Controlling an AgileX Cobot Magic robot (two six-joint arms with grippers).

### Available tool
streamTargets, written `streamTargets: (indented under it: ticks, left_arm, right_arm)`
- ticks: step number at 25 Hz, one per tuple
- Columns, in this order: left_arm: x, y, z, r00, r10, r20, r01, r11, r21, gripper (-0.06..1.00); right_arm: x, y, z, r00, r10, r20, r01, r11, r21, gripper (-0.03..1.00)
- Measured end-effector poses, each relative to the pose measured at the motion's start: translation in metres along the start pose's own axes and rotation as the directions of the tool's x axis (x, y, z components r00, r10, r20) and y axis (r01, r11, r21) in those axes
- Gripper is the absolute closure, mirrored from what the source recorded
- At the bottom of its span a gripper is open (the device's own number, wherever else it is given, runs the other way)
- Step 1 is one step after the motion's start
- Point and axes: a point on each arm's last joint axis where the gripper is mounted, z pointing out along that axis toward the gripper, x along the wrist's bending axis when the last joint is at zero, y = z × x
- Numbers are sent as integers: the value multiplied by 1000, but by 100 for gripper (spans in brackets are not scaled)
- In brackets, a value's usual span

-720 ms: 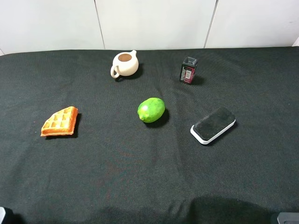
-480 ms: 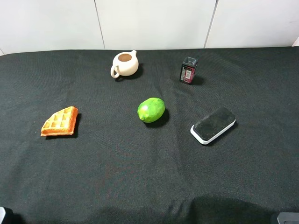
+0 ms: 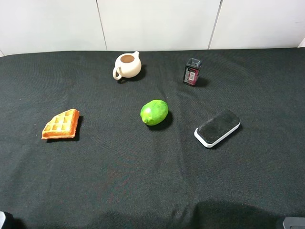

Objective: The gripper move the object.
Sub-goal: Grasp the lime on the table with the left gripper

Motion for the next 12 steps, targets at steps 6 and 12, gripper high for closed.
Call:
streamTargets:
  ticks: [6, 12]
  left_arm:
    - [0, 0, 0, 1000, 0, 0, 0, 1000, 0, 23]
    - [0, 0, 0, 1000, 0, 0, 0, 1000, 0, 23]
  right_arm:
    - [0, 0, 0, 1000, 0, 0, 0, 1000, 0, 31]
    - [0, 0, 0, 1000, 0, 0, 0, 1000, 0, 31]
